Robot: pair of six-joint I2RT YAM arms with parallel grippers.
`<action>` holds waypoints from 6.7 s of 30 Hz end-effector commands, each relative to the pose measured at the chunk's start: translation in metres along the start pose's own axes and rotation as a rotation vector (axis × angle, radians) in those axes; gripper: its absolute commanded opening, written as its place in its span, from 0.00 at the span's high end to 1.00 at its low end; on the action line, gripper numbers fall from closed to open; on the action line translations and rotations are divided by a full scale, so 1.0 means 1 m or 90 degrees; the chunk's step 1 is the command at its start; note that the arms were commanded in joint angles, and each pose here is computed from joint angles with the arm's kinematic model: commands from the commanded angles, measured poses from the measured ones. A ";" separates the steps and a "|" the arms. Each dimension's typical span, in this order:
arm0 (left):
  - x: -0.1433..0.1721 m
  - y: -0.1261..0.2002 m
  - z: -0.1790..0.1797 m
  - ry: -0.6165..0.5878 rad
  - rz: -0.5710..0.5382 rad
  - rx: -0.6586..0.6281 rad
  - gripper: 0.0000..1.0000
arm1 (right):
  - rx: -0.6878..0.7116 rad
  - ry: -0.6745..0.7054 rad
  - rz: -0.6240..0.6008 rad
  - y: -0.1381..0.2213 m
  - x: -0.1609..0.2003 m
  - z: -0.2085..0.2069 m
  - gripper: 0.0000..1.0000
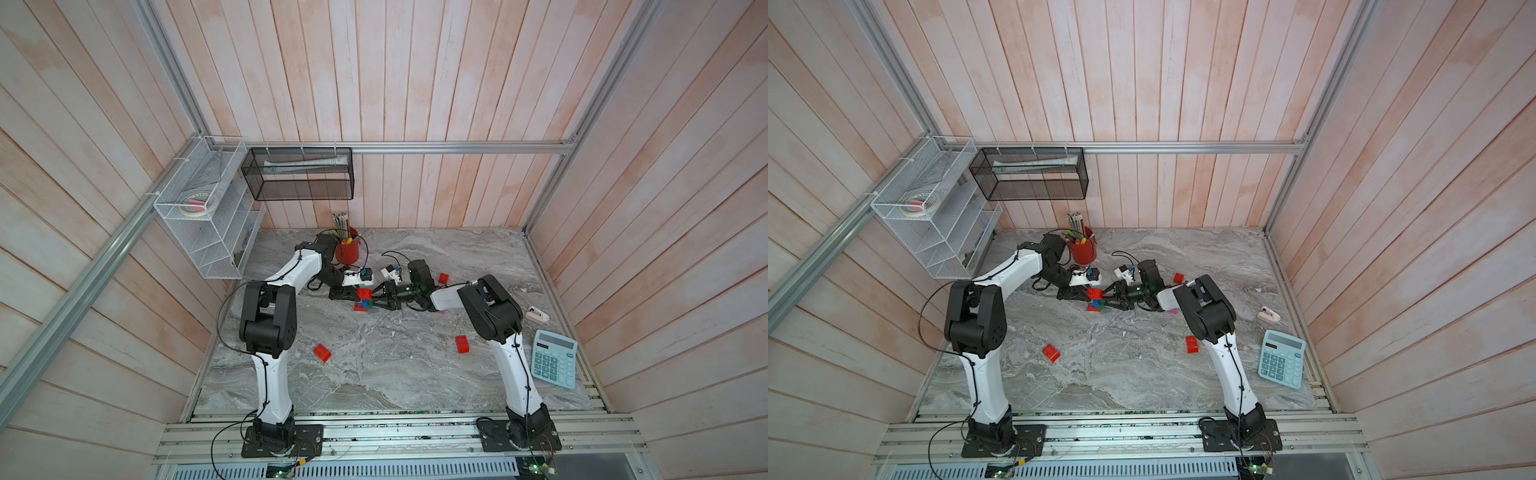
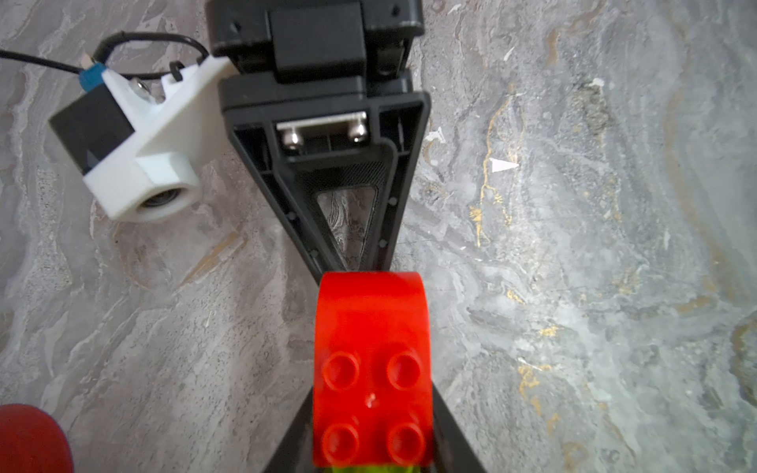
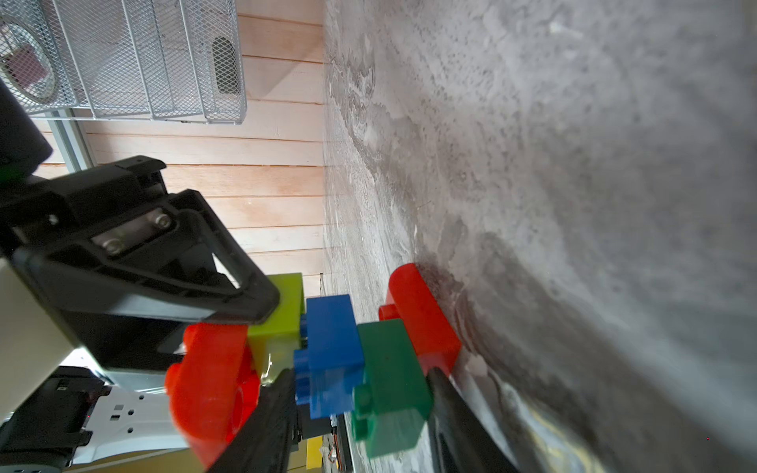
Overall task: Assemble the letter s with lego
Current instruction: Assemble the lego brick with the lego brick.
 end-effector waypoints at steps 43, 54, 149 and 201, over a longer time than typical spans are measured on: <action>-0.002 0.000 -0.003 0.006 -0.027 0.000 0.70 | -0.003 -0.041 0.006 -0.005 0.016 -0.014 0.40; -0.003 -0.001 -0.004 0.006 -0.030 0.002 0.70 | -0.010 -0.052 0.001 -0.007 0.016 -0.015 0.40; -0.029 0.006 0.000 -0.009 -0.041 -0.008 0.48 | 0.038 -0.054 0.003 -0.004 0.014 -0.022 0.46; -0.035 0.041 -0.003 0.006 -0.079 -0.059 0.15 | 0.011 0.137 -0.058 0.041 0.020 0.013 0.43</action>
Point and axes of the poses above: each gripper's point midway between its finger pads, its own y axis back along the fingers, its own z axis along the line the jaws close on, x = y × z, the point moved 8 cm from there along y, back along the fingers, and after that the axes turned 2 degrees about y, right-handed, at the moved point
